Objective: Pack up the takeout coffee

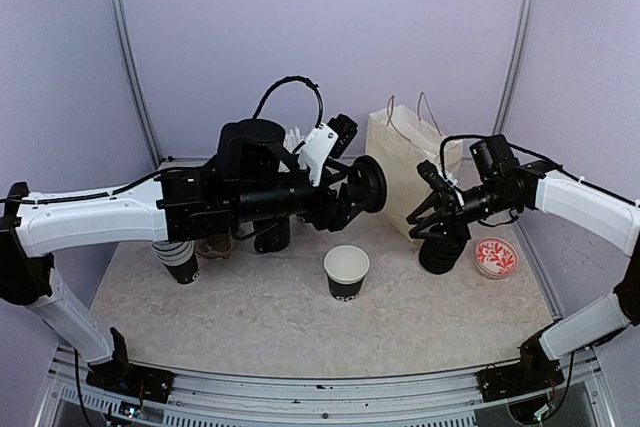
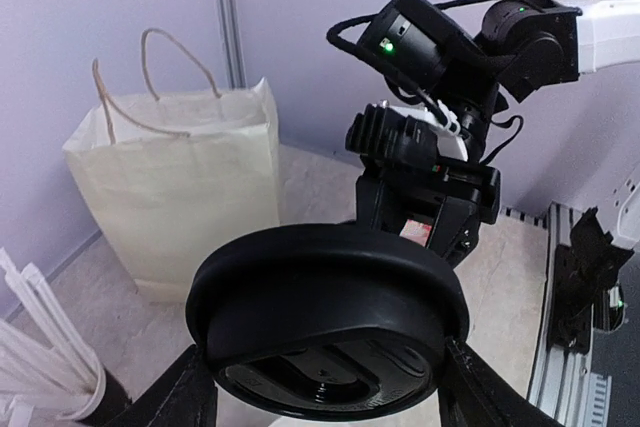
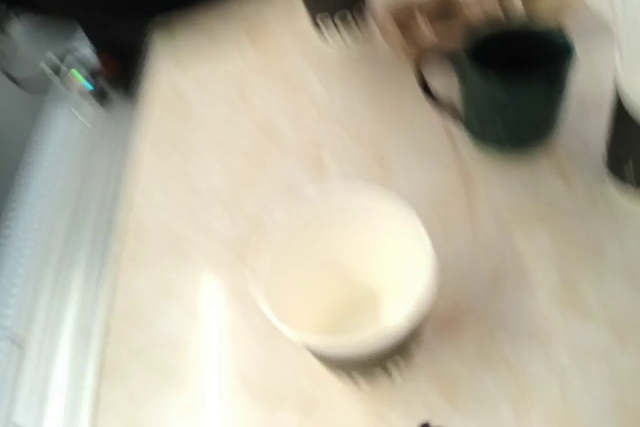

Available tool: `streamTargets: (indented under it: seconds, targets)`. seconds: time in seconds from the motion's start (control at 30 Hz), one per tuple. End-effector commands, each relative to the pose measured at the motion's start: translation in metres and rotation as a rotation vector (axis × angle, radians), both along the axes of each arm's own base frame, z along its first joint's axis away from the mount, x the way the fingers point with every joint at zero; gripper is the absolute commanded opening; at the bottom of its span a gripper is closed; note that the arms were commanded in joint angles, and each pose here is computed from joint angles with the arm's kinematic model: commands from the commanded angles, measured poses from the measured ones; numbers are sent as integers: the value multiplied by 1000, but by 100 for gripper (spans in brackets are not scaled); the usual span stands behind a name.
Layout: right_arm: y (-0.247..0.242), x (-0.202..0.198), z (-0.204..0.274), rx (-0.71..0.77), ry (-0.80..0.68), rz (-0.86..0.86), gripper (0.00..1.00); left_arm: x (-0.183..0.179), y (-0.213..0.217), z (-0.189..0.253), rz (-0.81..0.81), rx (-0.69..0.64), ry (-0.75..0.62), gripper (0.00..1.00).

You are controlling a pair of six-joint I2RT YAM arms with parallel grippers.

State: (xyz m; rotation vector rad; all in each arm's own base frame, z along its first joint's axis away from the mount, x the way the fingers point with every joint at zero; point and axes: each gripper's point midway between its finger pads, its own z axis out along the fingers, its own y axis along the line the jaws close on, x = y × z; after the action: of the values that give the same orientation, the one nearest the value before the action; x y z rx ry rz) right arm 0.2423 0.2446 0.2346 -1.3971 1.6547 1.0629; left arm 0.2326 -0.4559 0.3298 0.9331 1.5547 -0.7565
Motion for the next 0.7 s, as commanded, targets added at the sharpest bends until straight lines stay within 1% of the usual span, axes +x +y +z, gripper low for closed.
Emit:
streamTargets:
  seconds: [0.0,0.1,0.23,0.33,0.4,0.53,0.67]
  targets:
    - [6,30,-56,-229,-156,-84,40,1,49,-58,107,337,173,68]
    - [18,29,-74,-280,-192,-29,40,0,71,-69,134,427,249,68]
    - [33,17,-98,-337,-265,106,45,-7,96,-91,136,542,344,68]
    - [43,18,-114,-362,-295,155,48,-10,108,-106,153,602,392,67]
    - [49,23,-123,-371,-277,174,49,-11,112,-109,160,605,407,67]
    - [59,28,-144,-390,-245,222,55,-11,118,-109,171,597,413,67]
    - [68,23,-155,-353,-250,288,56,-11,124,-105,195,604,429,67]
